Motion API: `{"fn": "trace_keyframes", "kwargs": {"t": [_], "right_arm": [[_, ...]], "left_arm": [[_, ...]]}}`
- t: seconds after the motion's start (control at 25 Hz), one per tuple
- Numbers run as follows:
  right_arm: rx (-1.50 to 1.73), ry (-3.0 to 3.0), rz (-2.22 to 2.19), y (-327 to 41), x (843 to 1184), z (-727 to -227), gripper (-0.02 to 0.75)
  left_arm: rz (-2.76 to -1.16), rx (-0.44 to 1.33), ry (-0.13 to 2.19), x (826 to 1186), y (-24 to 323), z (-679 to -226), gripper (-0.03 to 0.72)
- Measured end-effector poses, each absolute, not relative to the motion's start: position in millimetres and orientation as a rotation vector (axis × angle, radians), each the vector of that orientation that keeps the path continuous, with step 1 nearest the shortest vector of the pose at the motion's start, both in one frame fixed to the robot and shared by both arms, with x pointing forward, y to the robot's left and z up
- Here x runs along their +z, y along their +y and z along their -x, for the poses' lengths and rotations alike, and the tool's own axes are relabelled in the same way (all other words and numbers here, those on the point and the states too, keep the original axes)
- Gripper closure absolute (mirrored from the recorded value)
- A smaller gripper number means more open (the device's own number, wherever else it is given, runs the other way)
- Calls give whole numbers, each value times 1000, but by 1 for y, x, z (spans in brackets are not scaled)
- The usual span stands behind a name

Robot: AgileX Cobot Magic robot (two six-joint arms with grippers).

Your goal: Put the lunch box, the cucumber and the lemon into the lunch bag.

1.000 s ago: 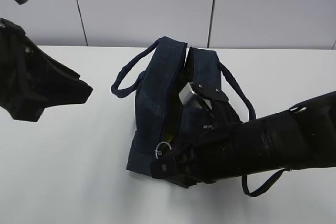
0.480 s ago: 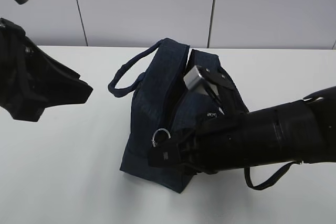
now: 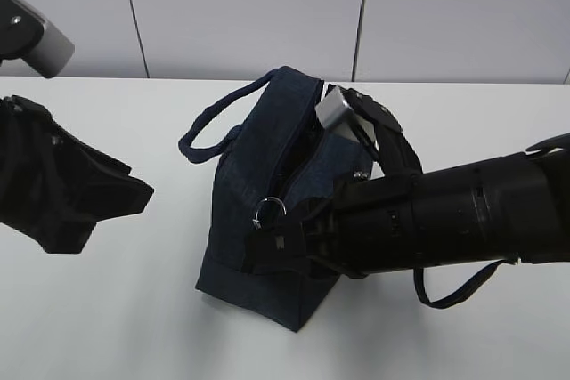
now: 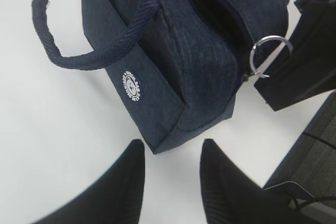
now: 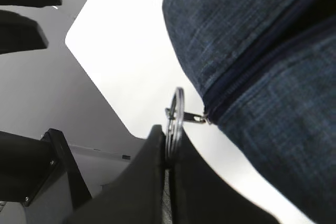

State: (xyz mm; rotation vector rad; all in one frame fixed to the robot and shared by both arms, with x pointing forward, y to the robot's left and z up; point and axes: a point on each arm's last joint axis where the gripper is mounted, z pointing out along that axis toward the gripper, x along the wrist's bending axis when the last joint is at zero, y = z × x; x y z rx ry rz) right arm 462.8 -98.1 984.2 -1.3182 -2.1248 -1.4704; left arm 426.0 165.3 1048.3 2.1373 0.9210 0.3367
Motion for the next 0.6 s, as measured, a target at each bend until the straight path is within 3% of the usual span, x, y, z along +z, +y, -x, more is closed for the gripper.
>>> {"fn": "trace_keyframes", "kwargs": {"t": [0.6], "right_arm": [[-1464, -2104, 1336, -98, 985, -463, 738]], "left_arm": [[-2159, 302, 1080, 998, 150, -459, 449]]}}
